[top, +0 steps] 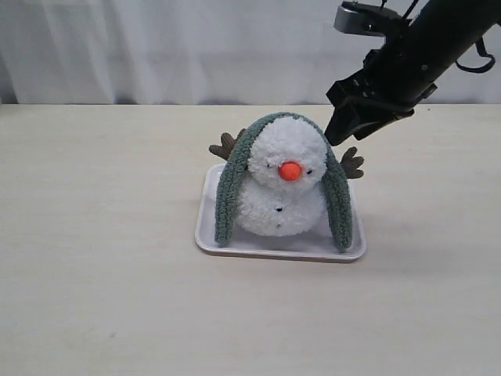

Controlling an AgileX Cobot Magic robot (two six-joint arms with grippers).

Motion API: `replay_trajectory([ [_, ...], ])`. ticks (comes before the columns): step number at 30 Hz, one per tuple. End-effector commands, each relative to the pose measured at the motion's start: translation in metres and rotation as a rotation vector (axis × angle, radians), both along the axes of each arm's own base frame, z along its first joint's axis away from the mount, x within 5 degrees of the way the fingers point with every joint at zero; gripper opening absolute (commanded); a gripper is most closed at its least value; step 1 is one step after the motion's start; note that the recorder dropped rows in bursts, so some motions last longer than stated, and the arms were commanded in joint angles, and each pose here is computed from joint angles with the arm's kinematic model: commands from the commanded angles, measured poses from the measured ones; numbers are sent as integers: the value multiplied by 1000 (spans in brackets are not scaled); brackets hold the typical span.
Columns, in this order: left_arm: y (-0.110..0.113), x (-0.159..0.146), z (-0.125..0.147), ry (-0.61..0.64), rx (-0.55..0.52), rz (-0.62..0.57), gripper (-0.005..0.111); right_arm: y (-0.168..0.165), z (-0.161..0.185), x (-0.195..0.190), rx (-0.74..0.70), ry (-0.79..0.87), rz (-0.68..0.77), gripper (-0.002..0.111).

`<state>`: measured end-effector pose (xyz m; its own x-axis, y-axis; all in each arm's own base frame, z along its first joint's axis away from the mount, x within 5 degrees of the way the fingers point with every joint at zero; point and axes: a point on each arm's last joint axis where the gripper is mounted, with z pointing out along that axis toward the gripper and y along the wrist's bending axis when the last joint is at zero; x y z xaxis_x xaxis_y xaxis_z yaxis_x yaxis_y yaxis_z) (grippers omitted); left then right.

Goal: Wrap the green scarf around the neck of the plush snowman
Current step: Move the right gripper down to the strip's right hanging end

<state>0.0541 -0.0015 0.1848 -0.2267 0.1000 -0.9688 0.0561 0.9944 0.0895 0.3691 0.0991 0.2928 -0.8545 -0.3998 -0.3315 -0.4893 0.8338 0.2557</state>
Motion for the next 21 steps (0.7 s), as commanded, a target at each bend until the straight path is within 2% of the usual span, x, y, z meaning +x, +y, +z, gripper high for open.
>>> replay_trajectory([
  [1, 0, 0, 0, -10, 0, 1, 0, -4, -17, -20, -6, 71, 27, 49],
  [11, 0, 0, 0, -10, 0, 1, 0, -14, -95, -39, -58, -16, -45, 49],
  [14, 0, 0, 0, -10, 0, 1, 0, -14, -110, -42, -39, -68, -52, 49],
  [18, 0, 0, 0, -10, 0, 1, 0, -7, -132, -47, 57, -138, -3, 49],
  [21, 0, 0, 0, -10, 0, 1, 0, -12, -143, -42, 6, -191, -53, 49],
])
